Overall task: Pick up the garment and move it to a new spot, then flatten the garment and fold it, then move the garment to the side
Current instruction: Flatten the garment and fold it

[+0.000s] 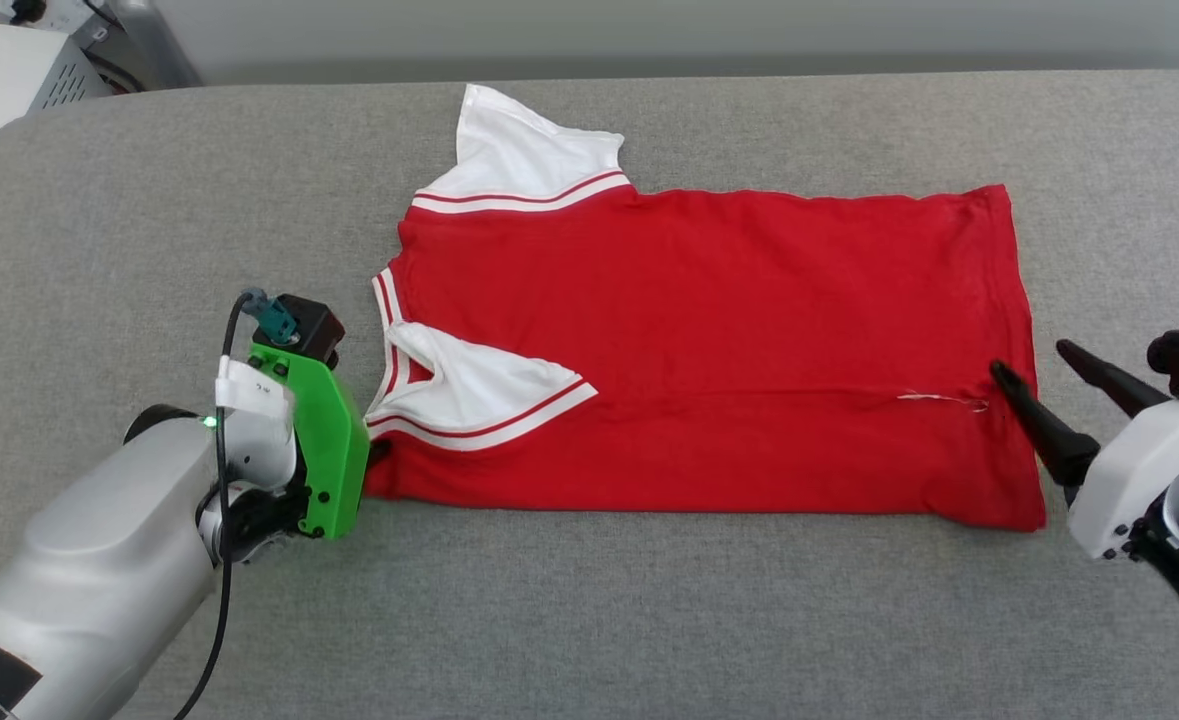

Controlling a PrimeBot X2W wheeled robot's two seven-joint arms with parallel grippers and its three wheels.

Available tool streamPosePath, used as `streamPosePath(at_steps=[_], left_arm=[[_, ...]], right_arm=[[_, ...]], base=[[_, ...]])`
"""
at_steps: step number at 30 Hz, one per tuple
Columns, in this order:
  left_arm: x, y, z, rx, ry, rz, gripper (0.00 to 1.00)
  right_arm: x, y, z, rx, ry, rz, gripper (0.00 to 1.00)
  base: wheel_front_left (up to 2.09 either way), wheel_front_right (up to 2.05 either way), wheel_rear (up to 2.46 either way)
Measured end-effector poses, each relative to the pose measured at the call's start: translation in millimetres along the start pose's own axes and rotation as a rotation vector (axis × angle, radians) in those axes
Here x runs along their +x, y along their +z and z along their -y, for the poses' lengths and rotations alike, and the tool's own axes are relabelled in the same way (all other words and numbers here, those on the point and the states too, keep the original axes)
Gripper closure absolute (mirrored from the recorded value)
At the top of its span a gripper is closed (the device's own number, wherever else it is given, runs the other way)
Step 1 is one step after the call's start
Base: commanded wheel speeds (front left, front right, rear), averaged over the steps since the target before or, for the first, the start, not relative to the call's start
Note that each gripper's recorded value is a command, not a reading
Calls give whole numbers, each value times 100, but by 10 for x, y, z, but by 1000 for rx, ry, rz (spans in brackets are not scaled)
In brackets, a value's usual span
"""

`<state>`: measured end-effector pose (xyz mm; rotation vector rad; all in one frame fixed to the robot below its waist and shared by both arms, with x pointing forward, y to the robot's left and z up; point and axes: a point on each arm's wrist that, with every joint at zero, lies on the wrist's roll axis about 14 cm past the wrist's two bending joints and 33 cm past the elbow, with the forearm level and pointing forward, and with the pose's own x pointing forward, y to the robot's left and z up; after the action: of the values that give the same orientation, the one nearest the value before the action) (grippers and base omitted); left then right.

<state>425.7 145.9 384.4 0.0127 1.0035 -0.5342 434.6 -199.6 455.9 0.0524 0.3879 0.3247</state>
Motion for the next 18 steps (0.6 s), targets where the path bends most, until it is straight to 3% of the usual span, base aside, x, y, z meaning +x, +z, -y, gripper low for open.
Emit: streamPosePath(at_steps=[5, 11, 18], left_arm=[[-153, 150, 21, 38, -7, 88, 100], [-233, 231, 88, 87, -25, 133, 100], [-236, 235, 134, 103, -40, 144, 100]], right_arm=[[-75, 150, 97, -104, 0, -94, 0], [-188, 178, 219, -142, -13, -278, 0], [-246, -159, 237, -112, -13, -506, 0]], base=[[0, 0, 0], [0, 0, 0], [0, 0, 0]])
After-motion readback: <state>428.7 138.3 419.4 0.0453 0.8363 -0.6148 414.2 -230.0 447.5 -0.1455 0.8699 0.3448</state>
